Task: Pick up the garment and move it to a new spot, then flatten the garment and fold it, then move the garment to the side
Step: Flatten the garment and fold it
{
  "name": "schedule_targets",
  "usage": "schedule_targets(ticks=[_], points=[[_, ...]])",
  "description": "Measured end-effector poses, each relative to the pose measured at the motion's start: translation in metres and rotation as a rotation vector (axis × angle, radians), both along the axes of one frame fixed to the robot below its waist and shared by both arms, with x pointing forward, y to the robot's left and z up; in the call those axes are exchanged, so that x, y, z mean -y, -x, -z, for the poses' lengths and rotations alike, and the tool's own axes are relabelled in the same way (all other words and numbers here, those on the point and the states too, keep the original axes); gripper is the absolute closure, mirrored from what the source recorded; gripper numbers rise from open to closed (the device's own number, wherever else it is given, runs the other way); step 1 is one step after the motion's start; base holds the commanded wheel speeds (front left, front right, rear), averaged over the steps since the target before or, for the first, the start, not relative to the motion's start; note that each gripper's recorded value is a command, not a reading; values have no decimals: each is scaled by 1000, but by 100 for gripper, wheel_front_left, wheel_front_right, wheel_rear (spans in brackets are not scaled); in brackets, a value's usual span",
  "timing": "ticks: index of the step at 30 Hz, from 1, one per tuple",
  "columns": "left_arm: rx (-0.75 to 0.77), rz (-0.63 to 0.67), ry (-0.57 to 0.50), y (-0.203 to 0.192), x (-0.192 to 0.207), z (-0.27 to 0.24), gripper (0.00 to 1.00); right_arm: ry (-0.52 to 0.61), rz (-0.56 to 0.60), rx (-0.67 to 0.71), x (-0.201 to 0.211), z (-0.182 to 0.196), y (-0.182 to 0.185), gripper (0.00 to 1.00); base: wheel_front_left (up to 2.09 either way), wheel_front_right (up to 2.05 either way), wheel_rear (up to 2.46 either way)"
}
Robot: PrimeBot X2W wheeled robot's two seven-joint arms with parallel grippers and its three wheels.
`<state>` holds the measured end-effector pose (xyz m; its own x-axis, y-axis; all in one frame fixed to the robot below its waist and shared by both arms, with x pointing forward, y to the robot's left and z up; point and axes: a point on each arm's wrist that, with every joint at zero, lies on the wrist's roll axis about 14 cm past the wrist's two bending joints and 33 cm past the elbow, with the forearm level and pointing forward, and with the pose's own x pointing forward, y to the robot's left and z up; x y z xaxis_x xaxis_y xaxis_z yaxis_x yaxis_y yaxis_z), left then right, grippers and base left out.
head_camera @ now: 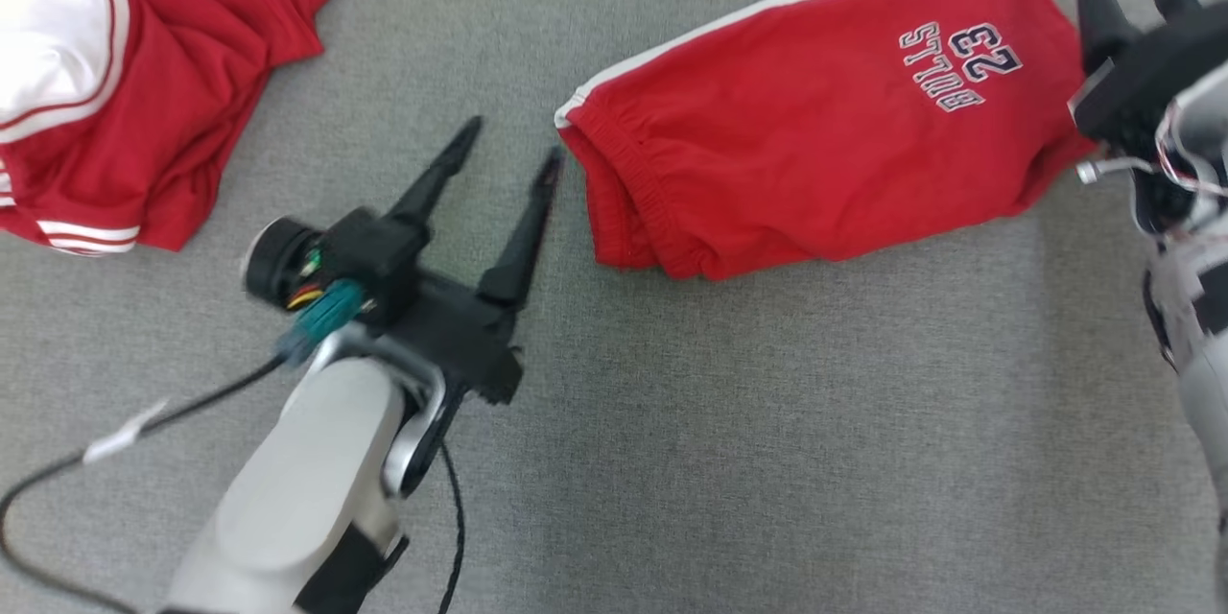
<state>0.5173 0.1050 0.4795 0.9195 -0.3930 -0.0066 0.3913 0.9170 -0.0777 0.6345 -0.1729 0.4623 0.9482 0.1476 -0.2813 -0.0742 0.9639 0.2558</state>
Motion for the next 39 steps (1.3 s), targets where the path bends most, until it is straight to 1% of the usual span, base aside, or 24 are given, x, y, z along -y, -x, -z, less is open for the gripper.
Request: schedule_targets(ticks=[5,11,17,22,27,28,29,30,31,39], points=[[95,-137,25,14,-31,-28,0,34,7,-33,16,11,19,0,0,0,0],[122,-266,43,37,-63,-32,0,71,3,-78,24,31,35,0,0,0,0],[66,-318,32,60,-76,-10,0,78,0,-129,25,49,42,0,0,0,0],[49,-364,50,70,-86,-5,0,66,-1,-164,21,62,45,0,0,0,0],[35,-380,38,78,-91,0,0,59,-23,-207,9,73,49,0,0,0,0],[35,-383,39,79,-92,0,0,53,-26,-212,7,74,50,58,0,0,0],[38,-387,40,79,-93,-1,0,50,-29,-216,6,74,50,58,0,0,0],[43,-389,40,79,-94,-3,0,49,-31,-216,5,74,51,86,0,0,0],[45,-392,37,80,-95,-4,0,44,-29,-218,4,73,51,100,0,0,0],[53,-393,42,86,-94,-8,0,-13,17,-200,11,68,64,100,0,0,0]])
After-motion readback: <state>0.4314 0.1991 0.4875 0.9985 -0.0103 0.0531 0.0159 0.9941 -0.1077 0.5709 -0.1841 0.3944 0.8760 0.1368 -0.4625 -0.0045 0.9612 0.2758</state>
